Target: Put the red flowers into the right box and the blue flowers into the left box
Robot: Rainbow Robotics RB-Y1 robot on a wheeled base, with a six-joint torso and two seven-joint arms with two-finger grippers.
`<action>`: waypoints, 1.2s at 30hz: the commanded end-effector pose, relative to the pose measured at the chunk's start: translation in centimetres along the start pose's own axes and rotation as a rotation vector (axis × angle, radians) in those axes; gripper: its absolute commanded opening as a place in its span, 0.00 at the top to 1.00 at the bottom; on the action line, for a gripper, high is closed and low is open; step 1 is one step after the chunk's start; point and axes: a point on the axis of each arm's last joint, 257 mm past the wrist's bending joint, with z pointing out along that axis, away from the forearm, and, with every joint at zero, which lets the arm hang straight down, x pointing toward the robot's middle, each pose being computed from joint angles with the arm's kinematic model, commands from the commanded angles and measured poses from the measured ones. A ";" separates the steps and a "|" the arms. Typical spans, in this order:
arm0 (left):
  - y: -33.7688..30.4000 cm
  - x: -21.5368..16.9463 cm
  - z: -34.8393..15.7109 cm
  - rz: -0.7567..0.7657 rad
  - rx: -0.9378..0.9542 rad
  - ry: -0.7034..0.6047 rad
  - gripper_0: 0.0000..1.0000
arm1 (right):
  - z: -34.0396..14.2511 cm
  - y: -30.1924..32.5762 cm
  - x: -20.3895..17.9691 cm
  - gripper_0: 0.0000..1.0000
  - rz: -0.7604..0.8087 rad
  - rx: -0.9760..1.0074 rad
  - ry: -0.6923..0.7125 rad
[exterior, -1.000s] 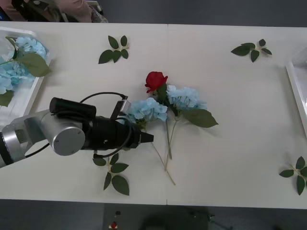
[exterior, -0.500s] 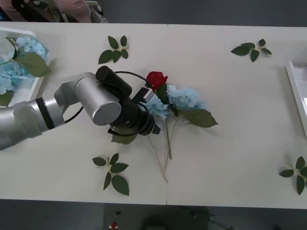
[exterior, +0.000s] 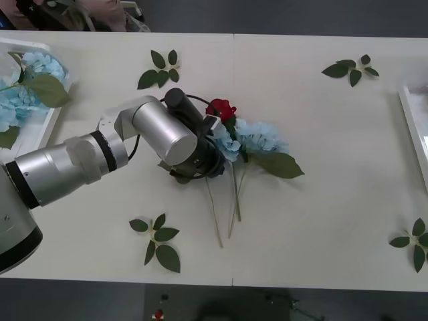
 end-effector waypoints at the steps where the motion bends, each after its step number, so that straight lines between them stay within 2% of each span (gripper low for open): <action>1: 1.0 -0.2 0.4 0.017 -0.041 -0.008 1.00 | -3.1 5.4 -2.6 0.10 0.080 -0.130 0.020; 9: 5.1 -1.4 -1.7 0.075 -0.120 -0.053 1.00 | -8.9 21.8 -0.5 0.10 0.338 -0.346 0.183; 15: 8.2 -2.0 -6.4 0.140 -0.159 -0.094 1.00 | -13.2 28.3 2.2 0.10 0.342 -0.337 0.263; 19: 10.9 -2.0 -13.9 0.186 -0.225 -0.085 1.00 | -15.0 32.2 3.5 0.10 0.332 -0.344 0.251; 22: 13.2 -0.7 -20.4 0.243 -0.290 -0.037 1.00 | -14.7 35.1 4.3 0.10 0.309 -0.354 0.246; 24: 16.3 0.6 -26.9 0.336 -0.399 0.041 1.00 | -13.7 37.4 5.0 0.10 0.261 -0.333 0.225; 25: 18.9 1.3 -30.4 0.411 -0.500 0.100 1.00 | -12.8 38.4 5.5 0.10 0.235 -0.318 0.216; 28: 26.3 2.8 -37.6 0.492 -0.758 0.237 1.00 | -10.6 40.4 6.6 0.10 0.199 -0.280 0.200; 32: 35.4 6.7 -42.7 0.494 -1.000 0.393 1.00 | -7.4 43.5 7.1 0.10 0.214 -0.277 0.188; 36: 41.8 10.3 -43.0 0.498 -1.124 0.447 1.00 | -5.5 45.5 6.8 0.10 0.230 -0.274 0.181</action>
